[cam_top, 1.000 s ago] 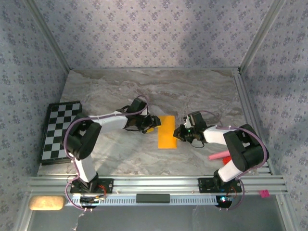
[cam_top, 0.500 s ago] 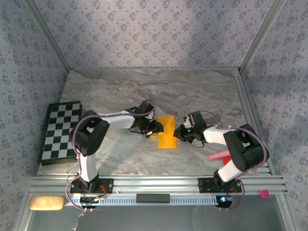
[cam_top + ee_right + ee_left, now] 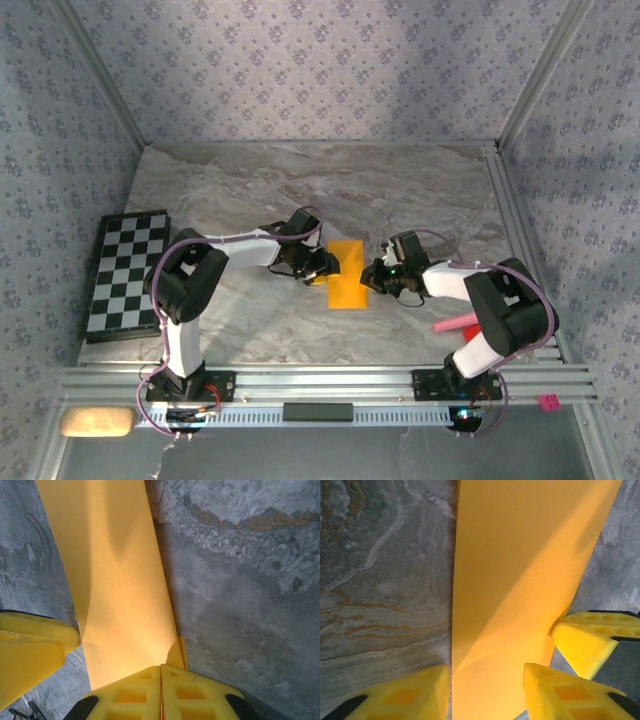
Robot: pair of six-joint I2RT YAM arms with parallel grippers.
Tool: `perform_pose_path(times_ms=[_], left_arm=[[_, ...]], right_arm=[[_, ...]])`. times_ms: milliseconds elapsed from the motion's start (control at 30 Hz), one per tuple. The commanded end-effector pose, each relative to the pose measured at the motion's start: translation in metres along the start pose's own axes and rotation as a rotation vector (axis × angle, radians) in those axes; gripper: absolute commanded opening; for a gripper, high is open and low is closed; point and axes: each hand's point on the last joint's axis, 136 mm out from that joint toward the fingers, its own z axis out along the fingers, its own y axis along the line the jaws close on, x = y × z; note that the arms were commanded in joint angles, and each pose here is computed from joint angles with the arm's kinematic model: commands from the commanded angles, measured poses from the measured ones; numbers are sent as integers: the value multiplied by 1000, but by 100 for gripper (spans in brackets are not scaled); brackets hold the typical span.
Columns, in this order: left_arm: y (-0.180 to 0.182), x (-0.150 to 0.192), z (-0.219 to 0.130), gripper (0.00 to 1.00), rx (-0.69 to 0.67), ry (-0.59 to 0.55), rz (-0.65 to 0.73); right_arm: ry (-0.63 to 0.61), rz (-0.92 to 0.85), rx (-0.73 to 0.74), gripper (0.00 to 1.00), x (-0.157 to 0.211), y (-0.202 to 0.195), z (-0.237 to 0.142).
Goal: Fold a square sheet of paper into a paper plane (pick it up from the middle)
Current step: Third fold the triangle at the center of the table.
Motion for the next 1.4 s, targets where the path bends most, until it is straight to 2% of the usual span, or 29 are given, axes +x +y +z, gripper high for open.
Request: perform_pose_path(times_ms=[0, 433, 567, 967, 1367], left_arm=[[-2, 3, 7, 43, 13, 26, 14], [1, 1, 8, 40, 15, 7, -8], [11, 1, 1, 46, -31, -22, -2], [21, 10, -4, 46, -52, -15, -22], [7, 12, 8, 42, 34, 26, -30]], right_arm=[[46, 79, 167, 9, 21, -45, 4], [41, 79, 154, 9, 20, -42, 4], [39, 76, 154, 9, 19, -41, 3], [42, 83, 161, 9, 22, -45, 4], [47, 92, 137, 8, 23, -44, 8]])
